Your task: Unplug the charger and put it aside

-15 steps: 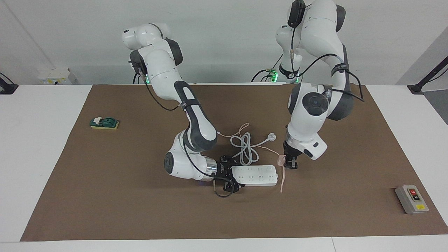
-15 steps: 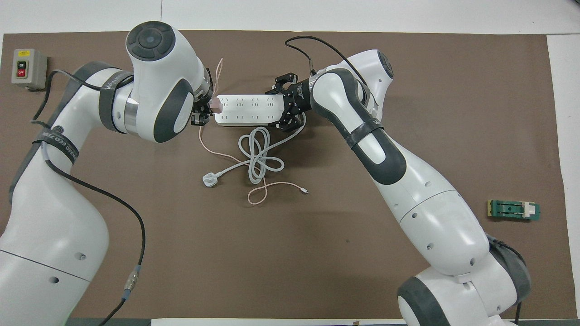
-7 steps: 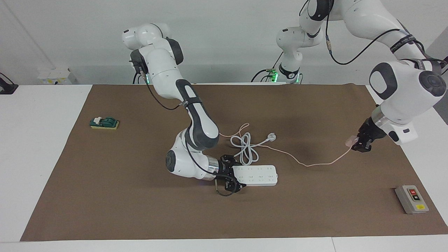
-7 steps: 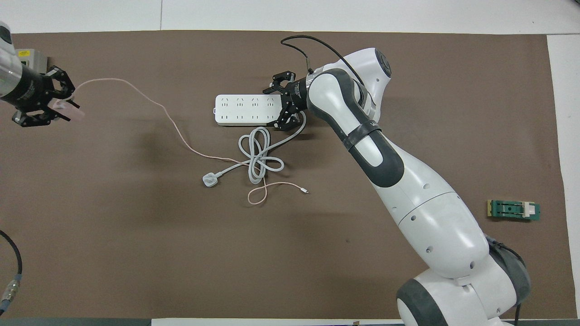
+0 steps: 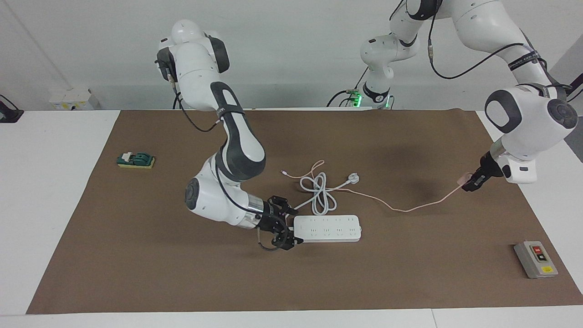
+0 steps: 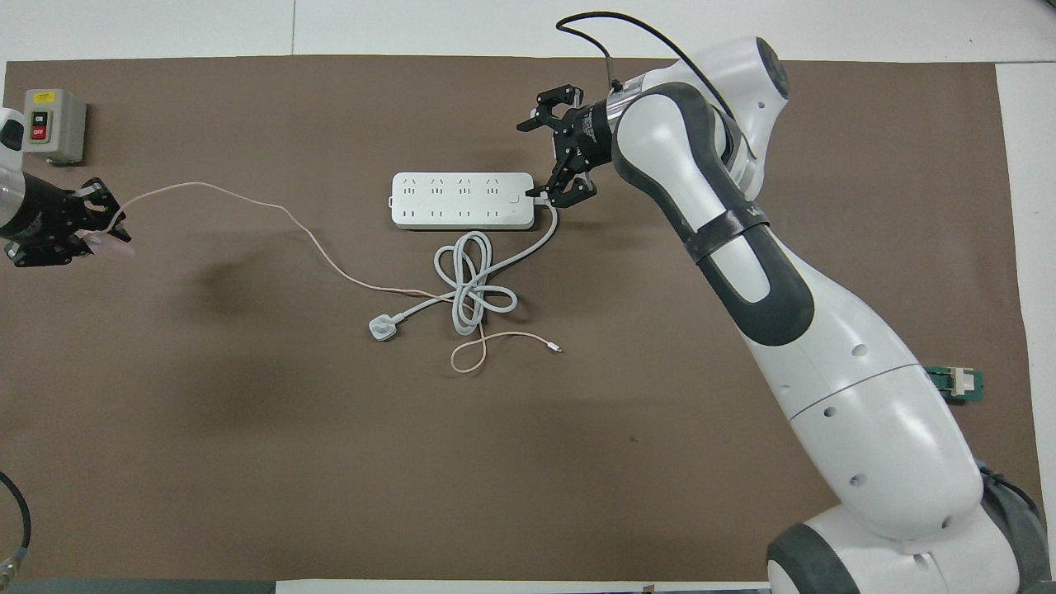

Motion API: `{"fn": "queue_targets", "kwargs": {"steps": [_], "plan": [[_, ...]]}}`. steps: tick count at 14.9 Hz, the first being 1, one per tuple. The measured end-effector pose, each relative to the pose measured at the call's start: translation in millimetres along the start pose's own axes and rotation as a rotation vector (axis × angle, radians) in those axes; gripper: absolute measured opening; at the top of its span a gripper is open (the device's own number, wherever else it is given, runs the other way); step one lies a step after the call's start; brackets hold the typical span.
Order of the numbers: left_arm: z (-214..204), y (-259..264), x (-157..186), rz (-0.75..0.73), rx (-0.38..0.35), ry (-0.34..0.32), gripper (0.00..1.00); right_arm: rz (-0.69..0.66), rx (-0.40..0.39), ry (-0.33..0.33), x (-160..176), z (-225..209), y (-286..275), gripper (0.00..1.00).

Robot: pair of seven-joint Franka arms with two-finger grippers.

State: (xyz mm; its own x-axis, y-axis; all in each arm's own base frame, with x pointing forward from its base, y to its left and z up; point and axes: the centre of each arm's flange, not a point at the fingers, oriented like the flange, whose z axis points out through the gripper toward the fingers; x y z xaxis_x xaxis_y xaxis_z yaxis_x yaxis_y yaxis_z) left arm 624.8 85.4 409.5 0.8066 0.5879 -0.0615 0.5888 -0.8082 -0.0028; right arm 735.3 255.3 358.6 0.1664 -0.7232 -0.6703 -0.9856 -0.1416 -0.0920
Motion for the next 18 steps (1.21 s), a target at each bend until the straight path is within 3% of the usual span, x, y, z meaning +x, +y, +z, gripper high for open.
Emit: {"fn": "queue_targets", "kwargs": {"steps": [2,5,8,13,15,18], "plan": [[-3.7,0.8,-3.3,0.005,-0.004,0.007,0.56,-0.082,-0.046,0.097,-9.3,-53.7,8.6,1.00],[-25.2,8.6,-7.1,0.026,-0.022,0.041,0.98,-0.448,-0.184,0.268,-9.2,-150.7,33.9,1.00],[-68.7,24.9,-12.0,0.075,-0.044,0.081,1.00,-0.804,-0.337,0.382,8.8,-228.6,56.8,1.00],[-121.1,33.7,-36.6,0.289,-0.018,0.048,1.00,-1.315,-0.538,0.449,27.2,-320.9,87.4,1.00],[-149.1,26.3,-55.5,0.357,-0.011,0.040,1.00,-1.415,-0.598,0.487,20.9,-346.0,97.9,1.00],[-184.2,23.8,-98.3,0.454,0.006,0.017,1.00,-1.449,-0.628,0.532,0.8,-369.4,118.0,1.00]]}}
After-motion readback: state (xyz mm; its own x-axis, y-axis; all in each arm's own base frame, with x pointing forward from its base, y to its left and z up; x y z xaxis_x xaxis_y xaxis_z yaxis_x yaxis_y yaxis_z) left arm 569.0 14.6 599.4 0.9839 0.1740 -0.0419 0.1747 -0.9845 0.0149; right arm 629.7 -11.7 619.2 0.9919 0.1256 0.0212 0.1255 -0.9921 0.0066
